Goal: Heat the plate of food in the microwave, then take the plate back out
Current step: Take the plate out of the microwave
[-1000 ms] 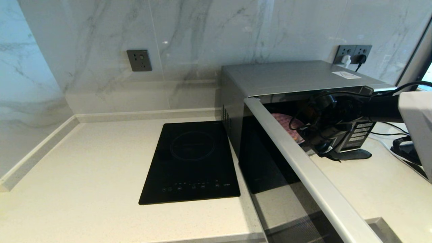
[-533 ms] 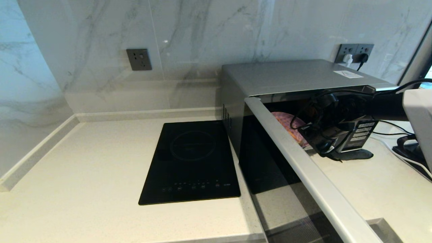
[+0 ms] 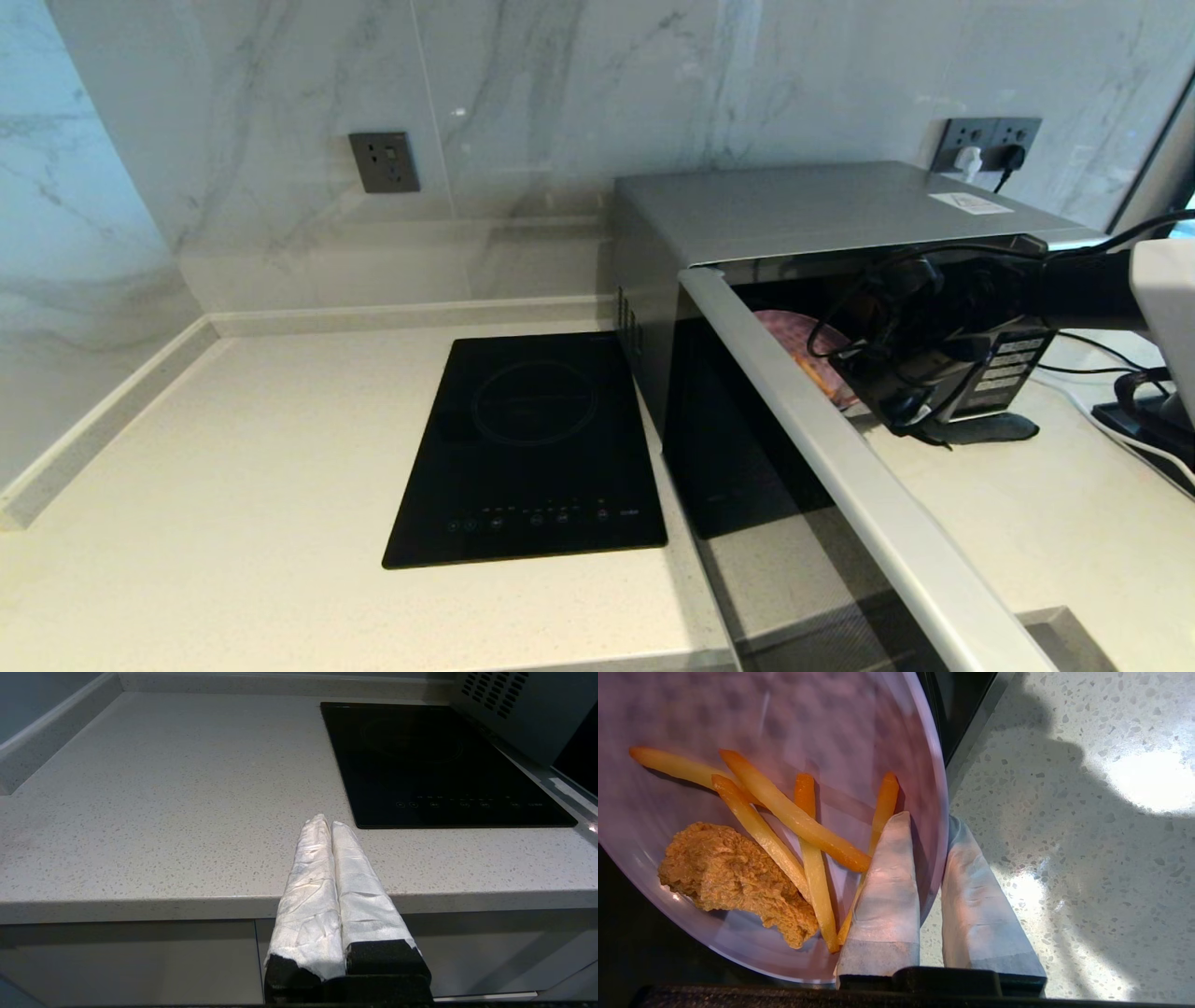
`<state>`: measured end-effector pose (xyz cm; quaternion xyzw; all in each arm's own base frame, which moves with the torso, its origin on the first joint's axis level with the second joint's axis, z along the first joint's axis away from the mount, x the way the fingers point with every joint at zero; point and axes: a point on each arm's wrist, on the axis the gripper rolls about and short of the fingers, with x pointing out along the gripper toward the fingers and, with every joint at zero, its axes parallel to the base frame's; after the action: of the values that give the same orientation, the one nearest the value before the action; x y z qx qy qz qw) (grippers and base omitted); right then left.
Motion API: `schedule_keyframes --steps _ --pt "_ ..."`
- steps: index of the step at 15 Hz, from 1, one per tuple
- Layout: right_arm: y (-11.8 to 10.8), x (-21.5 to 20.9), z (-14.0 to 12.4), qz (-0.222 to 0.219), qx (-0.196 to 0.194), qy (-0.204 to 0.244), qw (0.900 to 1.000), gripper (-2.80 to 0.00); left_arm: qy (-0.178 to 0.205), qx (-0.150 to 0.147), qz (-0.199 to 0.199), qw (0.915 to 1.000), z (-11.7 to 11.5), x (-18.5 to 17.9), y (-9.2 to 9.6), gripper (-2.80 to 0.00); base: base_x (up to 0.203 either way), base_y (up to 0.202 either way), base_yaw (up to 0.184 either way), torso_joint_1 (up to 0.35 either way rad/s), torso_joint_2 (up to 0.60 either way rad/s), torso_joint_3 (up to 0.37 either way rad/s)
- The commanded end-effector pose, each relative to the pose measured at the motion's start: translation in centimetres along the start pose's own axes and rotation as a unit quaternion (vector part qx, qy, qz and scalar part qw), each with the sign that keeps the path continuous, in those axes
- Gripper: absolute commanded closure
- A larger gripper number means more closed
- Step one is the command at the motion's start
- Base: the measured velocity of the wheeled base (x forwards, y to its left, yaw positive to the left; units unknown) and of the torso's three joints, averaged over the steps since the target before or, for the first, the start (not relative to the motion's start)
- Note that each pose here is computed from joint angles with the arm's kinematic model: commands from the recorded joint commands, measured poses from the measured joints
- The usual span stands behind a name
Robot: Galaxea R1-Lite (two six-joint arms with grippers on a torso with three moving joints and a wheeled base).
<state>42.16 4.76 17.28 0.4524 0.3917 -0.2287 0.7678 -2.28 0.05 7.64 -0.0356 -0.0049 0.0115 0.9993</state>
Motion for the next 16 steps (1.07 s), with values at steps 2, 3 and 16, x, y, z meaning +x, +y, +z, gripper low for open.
schedule_keyframes --steps 2,3,16 --pt "0.7 -2.7 0.5 0.034 0.005 -0.014 0.999 0.0 0.001 -0.001 0.001 1.0 0.0 0.0 0.0 0.0 0.0 0.0 0.0 0.0 0.0 0.0" --pt "0.8 -3.3 0.5 0.039 0.005 -0.016 0.999 0.0 0.001 -0.001 0.001 1.0 0.0 0.0 0.0 0.0 0.0 0.0 0.0 0.0 0.0 0.0" --pt "0.8 -5.8 0.2 0.06 0.001 -0.019 0.998 0.0 0.001 -0.001 0.001 1.0 0.0 0.0 0.0 0.0 0.0 0.0 0.0 0.0 0.0 0.0"
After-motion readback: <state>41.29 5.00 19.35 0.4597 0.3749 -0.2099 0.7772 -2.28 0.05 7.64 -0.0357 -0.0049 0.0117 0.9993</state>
